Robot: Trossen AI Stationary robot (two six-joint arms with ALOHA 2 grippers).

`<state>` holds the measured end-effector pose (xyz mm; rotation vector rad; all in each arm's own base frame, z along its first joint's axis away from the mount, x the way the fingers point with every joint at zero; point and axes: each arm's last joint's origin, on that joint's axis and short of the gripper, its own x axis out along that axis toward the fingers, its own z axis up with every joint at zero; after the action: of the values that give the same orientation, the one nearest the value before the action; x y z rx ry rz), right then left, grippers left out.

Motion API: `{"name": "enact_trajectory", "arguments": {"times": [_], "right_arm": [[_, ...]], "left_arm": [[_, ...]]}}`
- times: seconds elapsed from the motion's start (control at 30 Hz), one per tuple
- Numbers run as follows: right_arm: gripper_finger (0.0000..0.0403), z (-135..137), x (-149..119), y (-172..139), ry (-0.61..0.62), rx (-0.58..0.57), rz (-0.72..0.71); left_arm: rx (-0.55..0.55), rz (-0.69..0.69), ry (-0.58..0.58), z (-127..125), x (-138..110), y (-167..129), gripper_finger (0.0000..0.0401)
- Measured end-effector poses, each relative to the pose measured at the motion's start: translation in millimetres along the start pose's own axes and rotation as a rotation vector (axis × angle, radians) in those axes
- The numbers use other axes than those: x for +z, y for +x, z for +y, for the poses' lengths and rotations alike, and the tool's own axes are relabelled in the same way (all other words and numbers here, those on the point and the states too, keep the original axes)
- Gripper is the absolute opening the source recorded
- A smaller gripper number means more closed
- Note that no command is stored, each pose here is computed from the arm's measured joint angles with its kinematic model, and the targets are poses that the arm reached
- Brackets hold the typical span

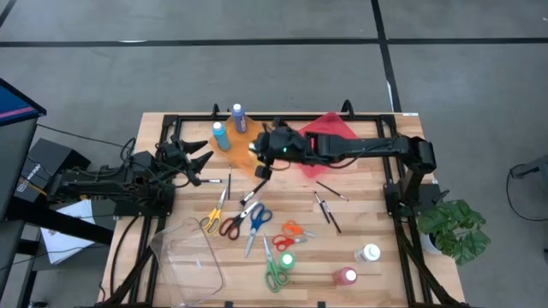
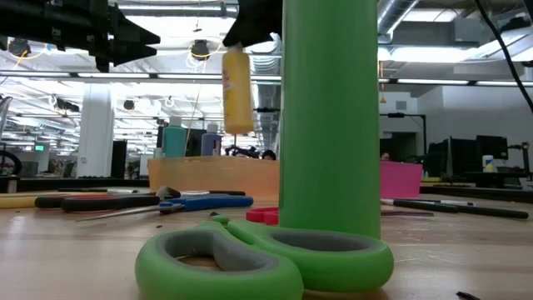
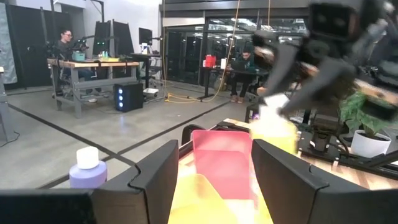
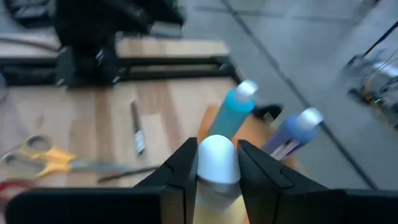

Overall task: Pick & Place Paint Supplies
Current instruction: Put the yellow paint bottle into the orange bin

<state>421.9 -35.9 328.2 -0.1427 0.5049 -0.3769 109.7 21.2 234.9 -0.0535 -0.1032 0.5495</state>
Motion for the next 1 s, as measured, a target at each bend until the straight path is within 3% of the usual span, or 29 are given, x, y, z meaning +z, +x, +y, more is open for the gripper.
{"name": "enact_trajectory", "arguments": {"times": [0.4, 0.53, 0.77, 1.0], "right_arm": [[0.0087, -48, -4, 34, -0.002, -0.073, -0.118], [0.0087, -57, -31, 51, 0.013, -0.082, -0.092], [0.0088, -72, -64, 69, 0.030, -0.149, -0.190], [0.0088, -78, -86, 91, 0.045, -0.179, -0.206]], "left_arm": [[0.000, 0.005, 0.003, 0, -1, 0, 0.0200], [0.000, 0.015, 0.008, 0, -2, 0, 0.0200], [0.000, 0.013, 0.007, 0, -1, 0, 0.0200], [0.000, 0.010, 0.005, 0, -1, 0, 0.0200]]}}
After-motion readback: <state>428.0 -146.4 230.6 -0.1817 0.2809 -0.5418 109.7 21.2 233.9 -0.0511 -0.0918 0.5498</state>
